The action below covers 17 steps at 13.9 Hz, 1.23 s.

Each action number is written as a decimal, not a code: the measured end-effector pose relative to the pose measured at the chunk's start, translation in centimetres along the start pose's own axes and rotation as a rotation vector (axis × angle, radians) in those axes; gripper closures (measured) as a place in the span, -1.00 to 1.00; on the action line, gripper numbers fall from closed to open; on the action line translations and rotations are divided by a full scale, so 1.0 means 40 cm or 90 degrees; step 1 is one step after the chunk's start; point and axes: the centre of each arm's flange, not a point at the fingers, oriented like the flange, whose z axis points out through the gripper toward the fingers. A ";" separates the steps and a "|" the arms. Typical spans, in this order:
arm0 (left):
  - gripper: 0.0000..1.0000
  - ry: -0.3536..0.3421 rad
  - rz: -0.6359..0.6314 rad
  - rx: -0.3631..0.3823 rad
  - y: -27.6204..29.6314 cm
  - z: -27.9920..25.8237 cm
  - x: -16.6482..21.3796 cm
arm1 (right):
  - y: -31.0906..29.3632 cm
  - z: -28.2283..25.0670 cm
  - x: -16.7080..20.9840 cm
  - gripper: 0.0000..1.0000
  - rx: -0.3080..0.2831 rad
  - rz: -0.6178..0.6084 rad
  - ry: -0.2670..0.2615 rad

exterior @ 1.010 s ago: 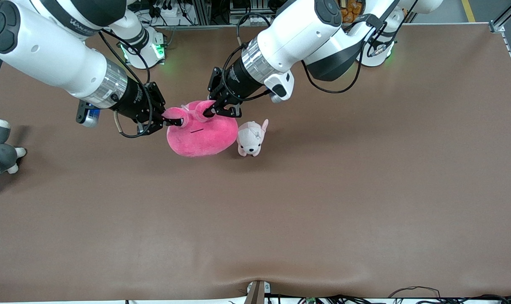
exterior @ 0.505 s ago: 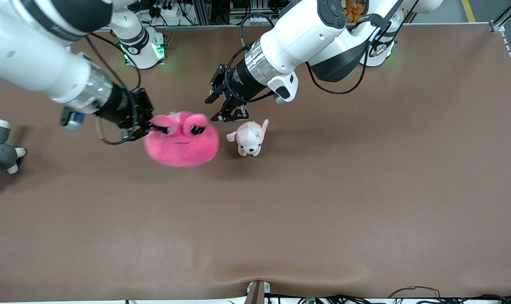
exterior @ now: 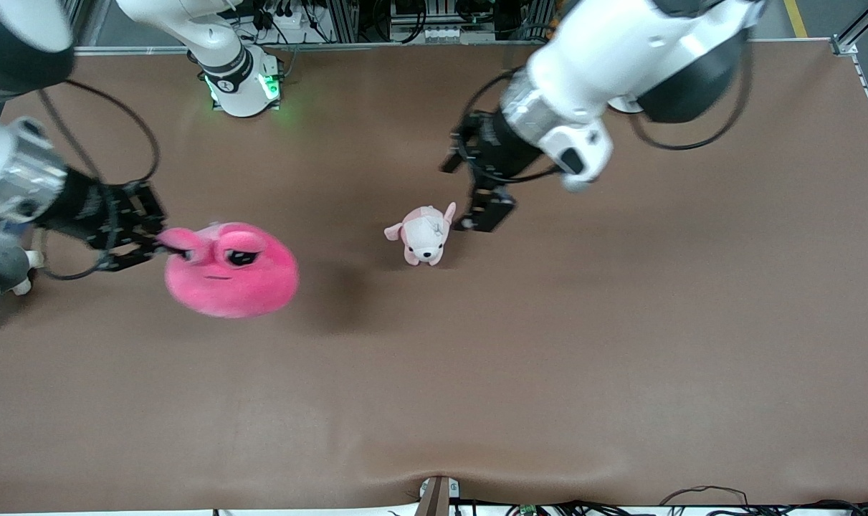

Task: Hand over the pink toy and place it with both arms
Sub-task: 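Carry the plush with the right gripper while the left gripper releases, withdraws, then lower the pink plush onto the table and open the right gripper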

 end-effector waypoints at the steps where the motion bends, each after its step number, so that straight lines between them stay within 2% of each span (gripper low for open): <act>1: -1.00 0.032 0.056 0.003 0.016 -0.027 0.046 | -0.034 0.015 0.097 0.87 -0.006 -0.013 0.004; 2: -1.00 0.060 0.113 0.018 0.031 -0.047 0.094 | -0.067 0.047 0.201 0.87 -0.019 -0.027 0.002; 5: -1.00 0.137 0.295 0.111 0.082 -0.092 0.284 | -0.148 0.209 0.515 0.87 -0.060 -0.031 -0.079; 6: -1.00 0.159 0.352 0.145 0.099 -0.111 0.356 | -0.160 0.269 0.590 0.87 -0.068 -0.045 -0.093; 9: -1.00 0.198 0.505 0.232 0.141 -0.174 0.548 | -0.158 0.406 0.719 0.87 -0.079 -0.075 -0.102; 12: -1.00 0.251 0.645 0.315 0.150 -0.207 0.634 | -0.132 0.461 0.802 0.87 -0.093 -0.086 -0.113; 14: -1.00 0.273 0.695 0.345 0.146 -0.225 0.647 | -0.122 0.470 0.850 0.56 -0.092 -0.093 -0.119; 15: -1.00 0.276 0.716 0.351 0.144 -0.240 0.653 | -0.120 0.468 0.864 0.33 -0.088 -0.106 -0.123; 17: -1.00 0.272 0.749 0.355 0.143 -0.273 0.673 | -0.136 0.426 0.834 -0.09 -0.088 -0.144 -0.139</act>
